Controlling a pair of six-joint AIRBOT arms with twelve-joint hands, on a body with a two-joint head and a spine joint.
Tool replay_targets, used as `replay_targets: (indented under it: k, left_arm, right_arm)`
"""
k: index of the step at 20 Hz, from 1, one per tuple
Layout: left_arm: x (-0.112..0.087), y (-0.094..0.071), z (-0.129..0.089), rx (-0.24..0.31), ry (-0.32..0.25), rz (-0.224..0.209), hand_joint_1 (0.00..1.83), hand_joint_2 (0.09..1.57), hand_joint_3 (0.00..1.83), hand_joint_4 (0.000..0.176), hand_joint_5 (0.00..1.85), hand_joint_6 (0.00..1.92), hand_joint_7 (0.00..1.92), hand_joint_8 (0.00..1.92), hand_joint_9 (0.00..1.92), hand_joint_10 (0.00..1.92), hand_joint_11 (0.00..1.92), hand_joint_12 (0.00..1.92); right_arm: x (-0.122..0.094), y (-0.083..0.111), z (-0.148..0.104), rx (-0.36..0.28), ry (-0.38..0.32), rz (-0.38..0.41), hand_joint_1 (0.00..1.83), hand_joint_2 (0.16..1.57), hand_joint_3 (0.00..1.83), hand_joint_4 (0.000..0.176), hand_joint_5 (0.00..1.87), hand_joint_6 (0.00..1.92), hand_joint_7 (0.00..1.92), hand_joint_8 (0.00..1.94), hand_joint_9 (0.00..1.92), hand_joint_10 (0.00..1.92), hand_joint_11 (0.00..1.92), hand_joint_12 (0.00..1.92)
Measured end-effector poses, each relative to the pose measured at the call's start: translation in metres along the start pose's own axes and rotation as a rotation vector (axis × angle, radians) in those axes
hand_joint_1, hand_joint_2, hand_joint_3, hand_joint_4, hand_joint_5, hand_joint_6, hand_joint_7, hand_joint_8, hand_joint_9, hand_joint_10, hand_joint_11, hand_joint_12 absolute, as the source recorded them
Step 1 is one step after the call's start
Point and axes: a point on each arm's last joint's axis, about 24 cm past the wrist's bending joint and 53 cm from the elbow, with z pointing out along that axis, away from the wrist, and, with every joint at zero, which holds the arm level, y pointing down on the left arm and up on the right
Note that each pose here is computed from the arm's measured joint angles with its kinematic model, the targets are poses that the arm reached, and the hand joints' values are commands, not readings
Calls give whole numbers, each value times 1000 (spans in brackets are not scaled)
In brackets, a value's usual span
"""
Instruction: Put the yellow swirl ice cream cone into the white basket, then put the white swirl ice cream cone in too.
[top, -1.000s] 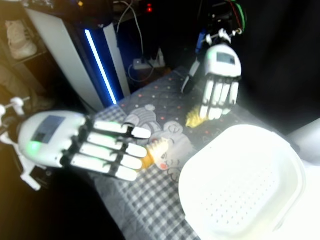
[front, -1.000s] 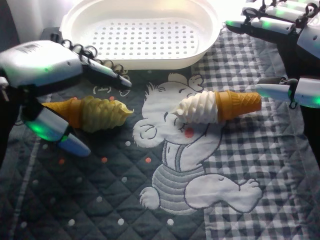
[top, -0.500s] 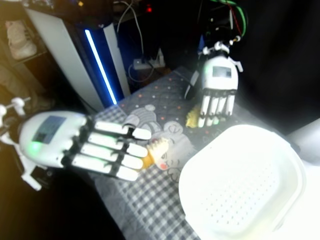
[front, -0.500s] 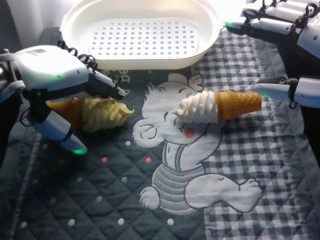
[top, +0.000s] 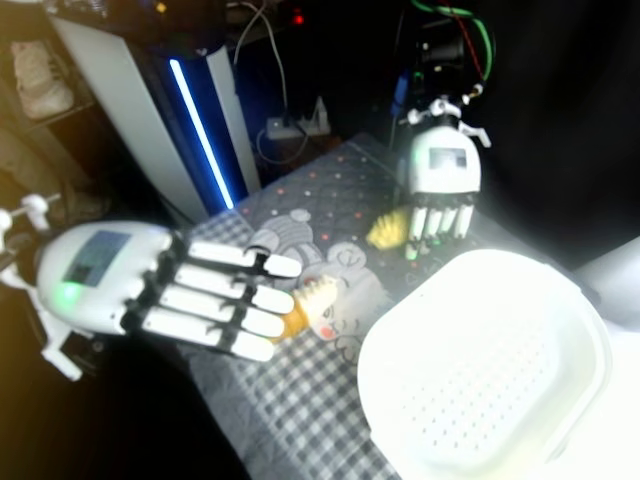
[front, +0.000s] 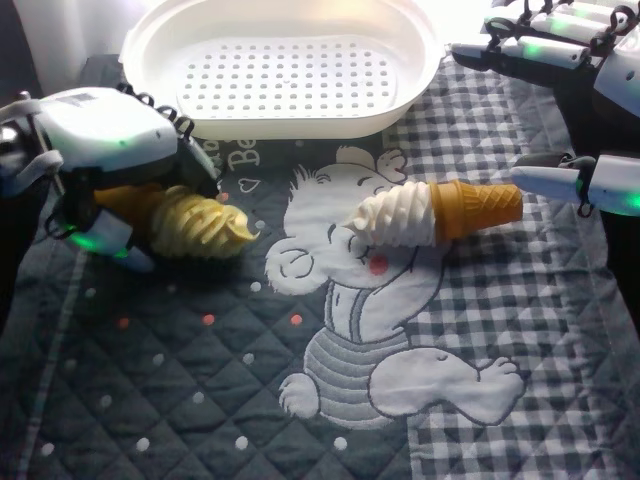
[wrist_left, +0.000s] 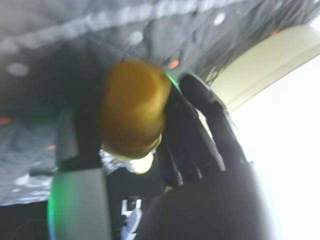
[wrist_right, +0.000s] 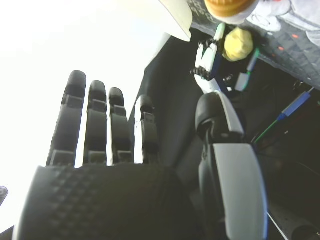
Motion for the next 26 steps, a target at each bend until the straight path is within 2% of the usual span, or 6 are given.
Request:
replay_targets:
  k: [10,16,18,21,25,26]
  left_arm:
    - [-6,10,-7,-20,-34,-81,1282,1063,1,0,1265,294,1005,1181,856,1324,729,1697]
    - [-110,9,-24,63,-324,-216,1362,1051,0,0,1021,999,1216,550,1001,908,606,1231]
    - [-159,16,-28,89,-460,-260,1284,1044,0,0,1157,746,1123,727,873,802,530,1277]
    - [-175,26,-12,66,-486,-286,1259,1046,0,1,1068,887,1201,586,1100,438,803,959]
    - [-185,59,34,-62,-427,-325,1248,1117,3,0,961,826,992,1157,973,785,790,1373]
    - [-183,65,43,-86,-411,-343,1116,984,0,0,852,337,850,588,843,671,578,1290]
  right_arm:
    - [1,1,0,-1,1,4,534,1217,1,124,239,4,268,7,341,14,346,275]
    - [3,1,1,-3,2,7,474,1241,0,130,234,0,249,0,343,0,227,485]
    - [4,1,2,-7,5,3,443,1247,0,132,236,0,255,0,353,0,199,604]
    - [4,-3,3,-3,2,-1,450,1248,0,116,266,11,266,4,355,2,194,612]
    - [13,-2,8,-24,16,-9,552,1227,0,107,285,5,300,9,376,13,185,609]
    - [16,-2,9,-29,18,-10,568,1218,0,92,308,10,305,8,376,10,178,607]
